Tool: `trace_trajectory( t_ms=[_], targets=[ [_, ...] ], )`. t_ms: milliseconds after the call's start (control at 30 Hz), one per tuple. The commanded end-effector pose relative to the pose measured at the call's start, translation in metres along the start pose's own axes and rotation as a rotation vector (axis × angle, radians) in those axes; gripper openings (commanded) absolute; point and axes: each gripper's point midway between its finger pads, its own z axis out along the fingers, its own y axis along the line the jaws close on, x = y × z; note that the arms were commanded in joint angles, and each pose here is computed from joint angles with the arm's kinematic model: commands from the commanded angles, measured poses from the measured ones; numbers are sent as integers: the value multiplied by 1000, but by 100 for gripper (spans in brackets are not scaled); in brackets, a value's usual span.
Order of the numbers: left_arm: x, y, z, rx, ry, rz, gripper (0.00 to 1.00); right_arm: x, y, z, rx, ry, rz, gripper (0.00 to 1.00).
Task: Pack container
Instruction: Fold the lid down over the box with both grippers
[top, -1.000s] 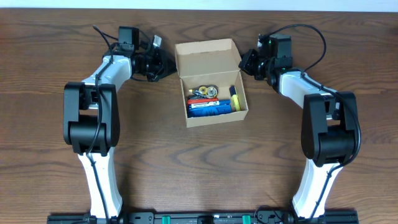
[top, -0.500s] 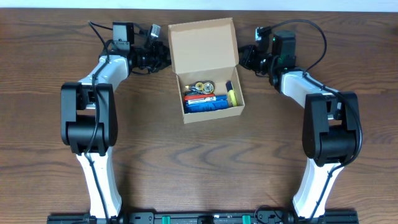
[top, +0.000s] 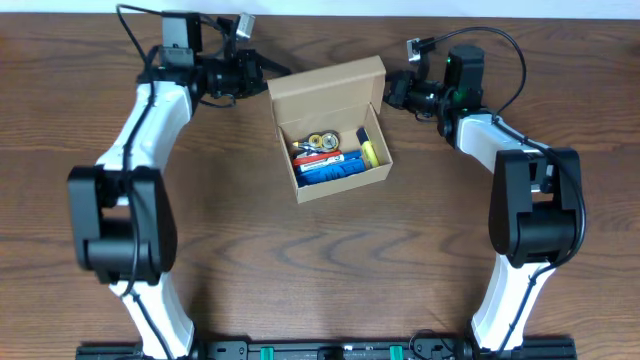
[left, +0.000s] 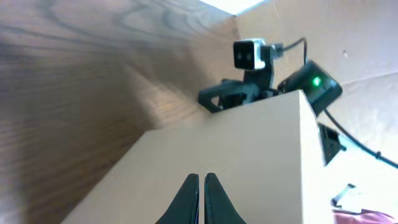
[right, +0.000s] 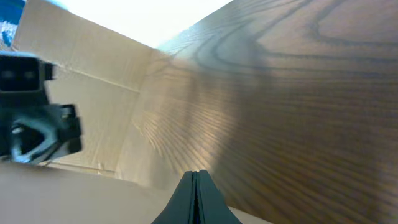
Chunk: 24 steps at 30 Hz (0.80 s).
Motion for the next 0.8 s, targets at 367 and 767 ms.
trace_trajectory(
  t_ms=[367,767],
  targets=[
    [96,-32,-18,-258,312,154,6,27,83,-51,213,96,-241,1],
    [138,-42,-7,-392,459,200,6,71,67,-80,570,182,-216,1]
  ],
)
